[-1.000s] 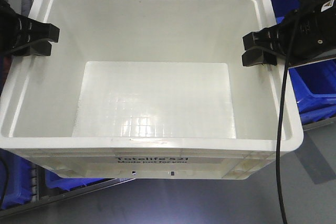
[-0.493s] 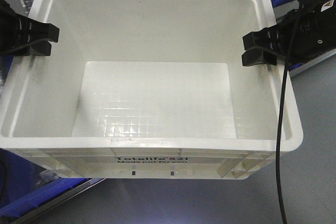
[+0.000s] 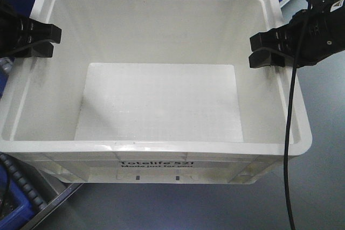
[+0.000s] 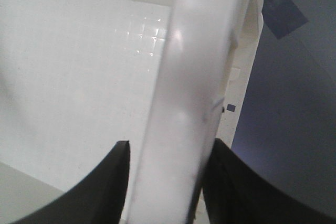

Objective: Move bin from left to right shelf

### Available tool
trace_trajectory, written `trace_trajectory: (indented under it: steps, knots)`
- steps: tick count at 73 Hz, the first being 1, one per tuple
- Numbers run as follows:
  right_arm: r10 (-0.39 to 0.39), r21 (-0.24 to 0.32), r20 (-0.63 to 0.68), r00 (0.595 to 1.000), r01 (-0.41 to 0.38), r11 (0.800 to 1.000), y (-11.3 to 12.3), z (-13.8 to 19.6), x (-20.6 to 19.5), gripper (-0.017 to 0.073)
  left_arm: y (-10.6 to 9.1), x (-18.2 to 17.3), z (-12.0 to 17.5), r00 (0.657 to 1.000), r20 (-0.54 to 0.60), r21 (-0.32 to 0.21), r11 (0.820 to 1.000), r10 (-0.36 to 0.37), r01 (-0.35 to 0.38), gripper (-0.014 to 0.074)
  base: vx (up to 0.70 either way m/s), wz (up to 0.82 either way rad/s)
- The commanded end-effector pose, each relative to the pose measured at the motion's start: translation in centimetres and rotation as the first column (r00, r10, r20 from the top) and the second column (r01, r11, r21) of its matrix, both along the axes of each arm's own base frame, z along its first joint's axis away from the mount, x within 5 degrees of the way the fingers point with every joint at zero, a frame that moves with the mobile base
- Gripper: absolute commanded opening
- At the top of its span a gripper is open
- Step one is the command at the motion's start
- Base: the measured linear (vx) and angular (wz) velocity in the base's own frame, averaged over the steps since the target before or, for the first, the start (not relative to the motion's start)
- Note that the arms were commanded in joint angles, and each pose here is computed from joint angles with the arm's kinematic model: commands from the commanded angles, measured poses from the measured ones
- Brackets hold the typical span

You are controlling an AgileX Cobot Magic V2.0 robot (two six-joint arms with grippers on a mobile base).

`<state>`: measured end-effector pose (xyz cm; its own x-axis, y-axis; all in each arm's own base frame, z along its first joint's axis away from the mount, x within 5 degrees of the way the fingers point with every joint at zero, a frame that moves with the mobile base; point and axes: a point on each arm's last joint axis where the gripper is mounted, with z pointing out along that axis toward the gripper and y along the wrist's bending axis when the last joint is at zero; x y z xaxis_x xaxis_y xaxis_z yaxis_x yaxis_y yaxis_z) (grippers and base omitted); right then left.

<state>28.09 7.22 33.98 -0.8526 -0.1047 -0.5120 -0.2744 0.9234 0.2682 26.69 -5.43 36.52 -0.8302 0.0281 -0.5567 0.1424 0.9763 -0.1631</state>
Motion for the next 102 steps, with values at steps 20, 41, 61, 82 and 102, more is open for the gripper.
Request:
trace_trajectory:
  steps: [20,41,61,82,102]
  knots:
    - [-0.007,0.045,0.146,0.989,0.0,0.999,-0.04,2.97,-0.5,-0.0005,0.02,-0.44,2.96,0.985,0.174,-0.026,1.0,0.0,0.005,-0.0006,0.1,-0.49]
    - [-0.007,0.045,0.146,0.989,0.0,0.999,-0.04,2.97,-0.5,-0.0005,0.02,-0.44,2.96,0.985,0.174,-0.026,1.0,0.0,0.005,-0.0006,0.15,-0.48]
    - [-0.007,0.045,0.146,0.989,0.0,0.999,-0.04,2.97,-0.5,-0.0005,0.02,-0.44,2.96,0.985,0.174,-0.026,1.0,0.0,0.005,-0.0008,0.18,-0.54]
    - [-0.007,0.045,0.146,0.989,0.0,0.999,-0.04,2.97,-0.5,-0.0005,0.02,-0.44,2.96,0.985,0.174,-0.026,1.0,0.0,0.005,-0.0007,0.19,-0.59]
    - [-0.007,0.045,0.146,0.989,0.0,0.999,-0.04,2.97,-0.5,-0.0005,0.02,-0.44,2.96,0.985,0.174,-0.026,1.0,0.0,0.005,-0.0006,0.21,-0.65]
